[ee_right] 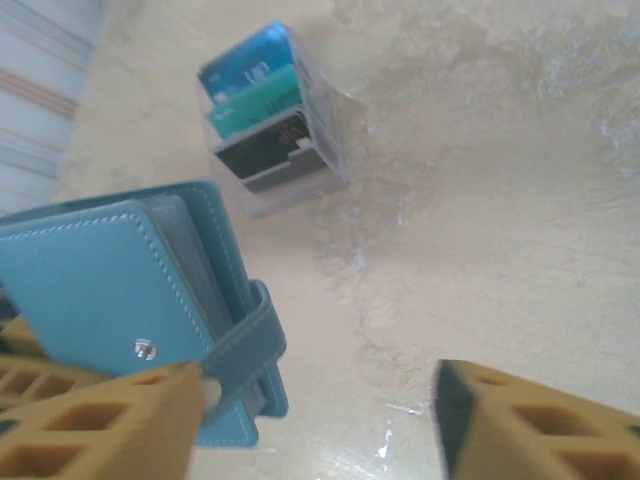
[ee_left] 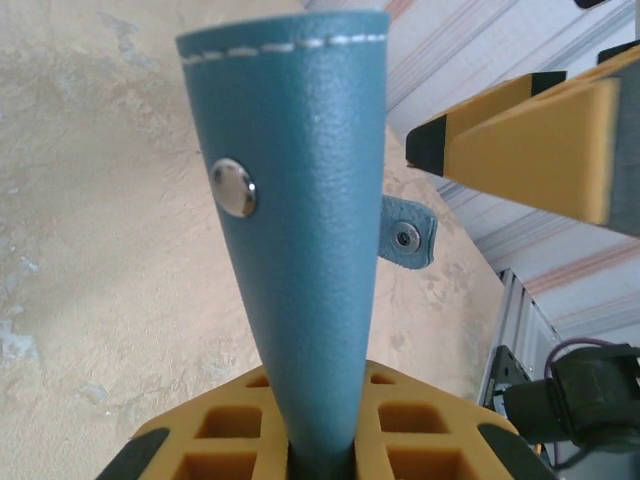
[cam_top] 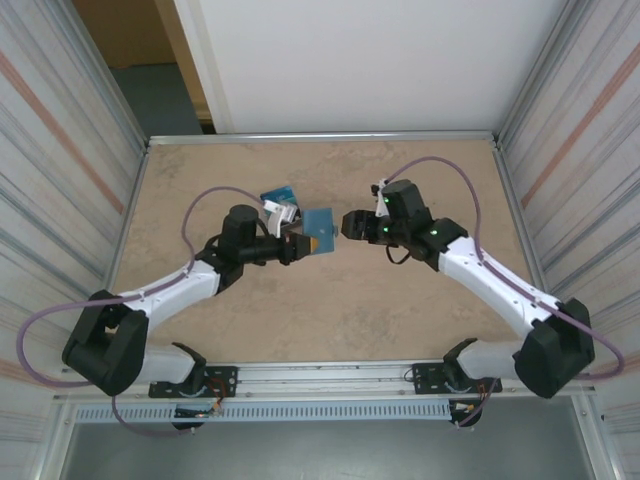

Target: Take the credit cards out of the card holder

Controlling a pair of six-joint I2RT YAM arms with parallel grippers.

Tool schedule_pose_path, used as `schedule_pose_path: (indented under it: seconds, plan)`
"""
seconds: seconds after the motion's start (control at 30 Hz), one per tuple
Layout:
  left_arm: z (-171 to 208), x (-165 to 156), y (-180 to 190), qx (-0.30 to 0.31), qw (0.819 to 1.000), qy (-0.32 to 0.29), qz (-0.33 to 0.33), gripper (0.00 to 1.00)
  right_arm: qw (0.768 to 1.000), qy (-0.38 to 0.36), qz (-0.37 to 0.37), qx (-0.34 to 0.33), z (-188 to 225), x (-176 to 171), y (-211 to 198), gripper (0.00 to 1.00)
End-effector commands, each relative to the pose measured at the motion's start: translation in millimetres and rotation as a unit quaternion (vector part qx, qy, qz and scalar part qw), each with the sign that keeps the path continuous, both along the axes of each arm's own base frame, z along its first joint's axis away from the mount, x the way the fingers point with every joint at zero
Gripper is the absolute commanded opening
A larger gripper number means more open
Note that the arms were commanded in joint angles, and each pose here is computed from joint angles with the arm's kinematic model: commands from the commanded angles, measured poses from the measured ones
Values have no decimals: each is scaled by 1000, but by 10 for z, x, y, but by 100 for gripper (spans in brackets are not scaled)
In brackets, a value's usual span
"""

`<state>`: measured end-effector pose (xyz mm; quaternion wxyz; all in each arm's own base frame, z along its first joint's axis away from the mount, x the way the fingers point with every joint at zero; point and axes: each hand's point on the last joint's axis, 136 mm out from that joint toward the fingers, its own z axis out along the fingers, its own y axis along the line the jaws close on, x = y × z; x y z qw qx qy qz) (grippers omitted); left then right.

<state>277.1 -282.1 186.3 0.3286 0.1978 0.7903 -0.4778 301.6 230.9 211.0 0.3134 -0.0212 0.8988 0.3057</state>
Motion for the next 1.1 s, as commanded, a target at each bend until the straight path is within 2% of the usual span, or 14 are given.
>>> schedule_pose_path:
  seconds: [0.0,0.13,0.2,0.4,0.53,0.87,1.07]
  plan:
    - [426,-134,-47,-27,996,-59,-69,0,995,-53,64,56,318,-127,64,77]
    - [525,-214,-49,-19,993,-72,-93,0,989,-89,95,73,455,-242,40,95]
    - [555,-228,-55,-19,992,-74,-99,0,986,-98,108,81,499,-283,65,100]
    - [625,-400,-81,-13,983,-96,-158,0,981,-95,136,97,571,-293,178,99]
    - [648,-420,-64,1,981,-108,-164,0,975,-84,171,115,617,-318,305,100]
    - [795,-458,-68,-21,977,-134,-162,0,972,-53,198,113,413,-339,384,80]
    - [952,-549,-90,-54,972,-141,-183,0,963,-53,214,154,392,-404,272,62]
